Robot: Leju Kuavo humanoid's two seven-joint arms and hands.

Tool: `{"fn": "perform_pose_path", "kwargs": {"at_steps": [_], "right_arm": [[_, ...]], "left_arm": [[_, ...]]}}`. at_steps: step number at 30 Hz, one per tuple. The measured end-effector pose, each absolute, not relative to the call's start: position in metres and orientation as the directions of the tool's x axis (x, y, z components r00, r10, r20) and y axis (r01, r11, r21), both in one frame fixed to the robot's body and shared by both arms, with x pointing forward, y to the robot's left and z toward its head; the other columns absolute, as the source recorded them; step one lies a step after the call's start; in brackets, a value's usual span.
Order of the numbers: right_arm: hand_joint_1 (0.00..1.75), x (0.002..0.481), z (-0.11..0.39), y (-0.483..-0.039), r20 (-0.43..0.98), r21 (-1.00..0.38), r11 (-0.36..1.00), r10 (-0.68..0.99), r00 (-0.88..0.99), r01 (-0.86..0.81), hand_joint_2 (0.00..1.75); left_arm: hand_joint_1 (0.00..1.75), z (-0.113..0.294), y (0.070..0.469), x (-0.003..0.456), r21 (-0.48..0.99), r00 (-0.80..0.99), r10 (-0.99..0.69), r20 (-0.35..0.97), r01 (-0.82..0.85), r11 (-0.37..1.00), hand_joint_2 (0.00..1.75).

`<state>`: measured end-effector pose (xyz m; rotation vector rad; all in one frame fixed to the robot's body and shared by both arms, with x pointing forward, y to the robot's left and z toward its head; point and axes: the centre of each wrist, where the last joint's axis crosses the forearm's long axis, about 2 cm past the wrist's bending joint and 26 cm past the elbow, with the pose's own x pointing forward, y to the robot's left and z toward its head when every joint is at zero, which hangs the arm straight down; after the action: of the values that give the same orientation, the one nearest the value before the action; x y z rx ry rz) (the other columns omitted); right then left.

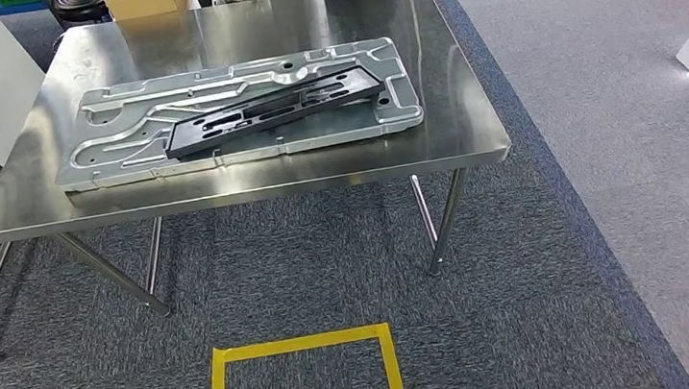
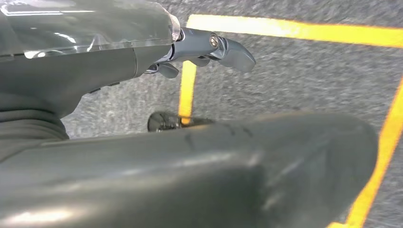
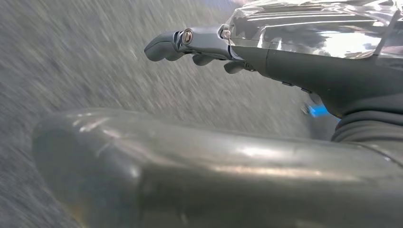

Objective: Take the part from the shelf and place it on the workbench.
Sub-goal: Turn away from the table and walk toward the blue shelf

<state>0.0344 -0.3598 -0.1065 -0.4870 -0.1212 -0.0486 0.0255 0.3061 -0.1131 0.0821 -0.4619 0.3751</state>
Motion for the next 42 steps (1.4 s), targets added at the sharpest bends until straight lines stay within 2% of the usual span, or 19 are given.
{"fn": "perform_pose_path", "kwargs": {"at_steps": [4, 9, 23, 42], "right_arm": [[0.0, 0.036, -0.11, -0.338, 0.09, -0.336, 0.937, -0.068, 0.994, 0.095, 0.0], [0.0, 0.035, -0.111, -0.319, 0.072, -0.274, 0.954, -0.108, 0.992, 0.124, 0.0], [0.0, 0.038, -0.111, -0.309, 0.097, -0.207, 0.969, -0.119, 0.988, 0.137, 0.0], [0.0, 0.033, -0.112, -0.308, 0.104, -0.197, 0.973, -0.105, 0.989, 0.124, 0.0]], "left_arm": [[0.0, -0.113, 0.306, 0.03, -0.017, 0.841, 0.317, 0.438, -0.345, 0.939, 0.0], [0.0, -0.113, 0.303, 0.031, -0.019, 0.853, 0.303, 0.425, -0.326, 0.945, 0.0], [0.0, -0.113, 0.287, 0.032, -0.043, 0.883, 0.278, 0.377, -0.284, 0.958, 0.0], [0.0, -0.113, 0.287, 0.03, -0.012, 0.888, 0.288, 0.359, -0.304, 0.953, 0.0]]}}
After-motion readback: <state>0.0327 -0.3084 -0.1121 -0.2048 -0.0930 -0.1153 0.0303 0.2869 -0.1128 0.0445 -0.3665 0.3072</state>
